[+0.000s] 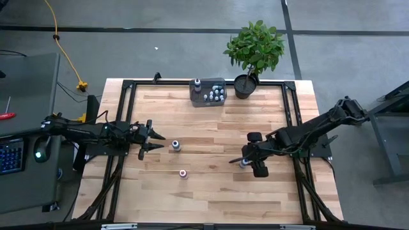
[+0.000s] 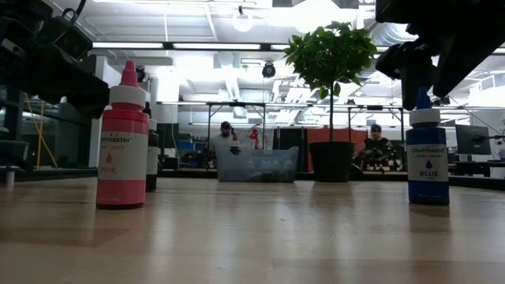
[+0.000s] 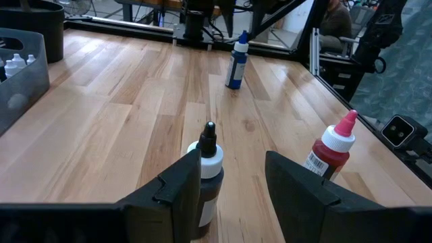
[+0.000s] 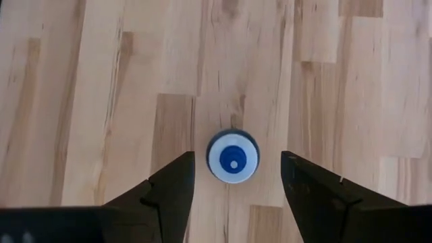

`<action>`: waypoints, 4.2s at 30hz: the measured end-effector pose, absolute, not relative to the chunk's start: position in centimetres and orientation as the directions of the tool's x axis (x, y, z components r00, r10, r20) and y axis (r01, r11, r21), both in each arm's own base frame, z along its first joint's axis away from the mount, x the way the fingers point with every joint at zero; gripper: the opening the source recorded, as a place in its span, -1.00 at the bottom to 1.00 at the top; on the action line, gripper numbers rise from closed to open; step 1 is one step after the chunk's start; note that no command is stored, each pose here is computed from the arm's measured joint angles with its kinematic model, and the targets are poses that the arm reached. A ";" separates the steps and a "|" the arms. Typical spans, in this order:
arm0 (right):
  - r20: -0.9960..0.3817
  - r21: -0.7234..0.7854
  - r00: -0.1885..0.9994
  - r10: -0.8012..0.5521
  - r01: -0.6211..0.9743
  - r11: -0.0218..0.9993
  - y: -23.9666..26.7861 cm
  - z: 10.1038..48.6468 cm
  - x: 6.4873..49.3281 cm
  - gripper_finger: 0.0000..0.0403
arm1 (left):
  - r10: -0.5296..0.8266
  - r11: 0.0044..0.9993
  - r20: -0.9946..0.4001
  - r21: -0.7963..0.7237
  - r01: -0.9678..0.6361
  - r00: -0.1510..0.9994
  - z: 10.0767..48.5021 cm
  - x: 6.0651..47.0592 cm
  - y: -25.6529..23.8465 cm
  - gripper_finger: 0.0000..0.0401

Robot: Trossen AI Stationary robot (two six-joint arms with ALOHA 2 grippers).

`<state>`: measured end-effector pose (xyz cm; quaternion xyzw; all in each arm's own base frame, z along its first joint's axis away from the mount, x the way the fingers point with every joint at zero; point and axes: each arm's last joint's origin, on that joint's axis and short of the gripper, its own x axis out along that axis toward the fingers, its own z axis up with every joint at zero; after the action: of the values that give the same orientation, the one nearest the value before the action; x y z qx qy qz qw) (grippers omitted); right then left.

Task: Pick & Place food coloring
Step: Put the large blue food coloring bottle into the black bin

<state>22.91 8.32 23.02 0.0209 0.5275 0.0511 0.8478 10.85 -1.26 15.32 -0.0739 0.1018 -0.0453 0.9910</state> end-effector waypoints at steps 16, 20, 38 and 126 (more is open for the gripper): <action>-0.876 0.159 0.460 0.143 -0.003 0.987 8.3 20.7 22.7 0.04 | -0.105 0.985 -0.195 -0.156 0.075 0.975 15.3 10.9 -1.3 -0.19; -0.876 0.150 0.461 0.141 -0.017 0.989 8.3 20.7 22.7 0.04 | -0.105 0.985 -0.195 -0.156 0.075 0.975 15.3 10.9 -1.3 -0.19; -0.876 0.139 0.464 0.131 -0.017 0.990 8.3 20.7 22.7 -0.18 | -0.105 0.985 -0.195 -0.156 0.075 0.975 15.3 10.8 -1.3 -0.19; -0.589 -0.001 0.472 -0.656 0.811 0.585 -13.9 35.0 42.5 -0.42 | -0.105 0.985 -0.195 -0.156 0.075 0.975 15.3 10.8 -1.3 -0.19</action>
<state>42.49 -13.89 35.02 0.1406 0.2760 -0.4334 0.8463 10.85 -1.26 15.32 -0.0741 0.1016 -0.0453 0.9910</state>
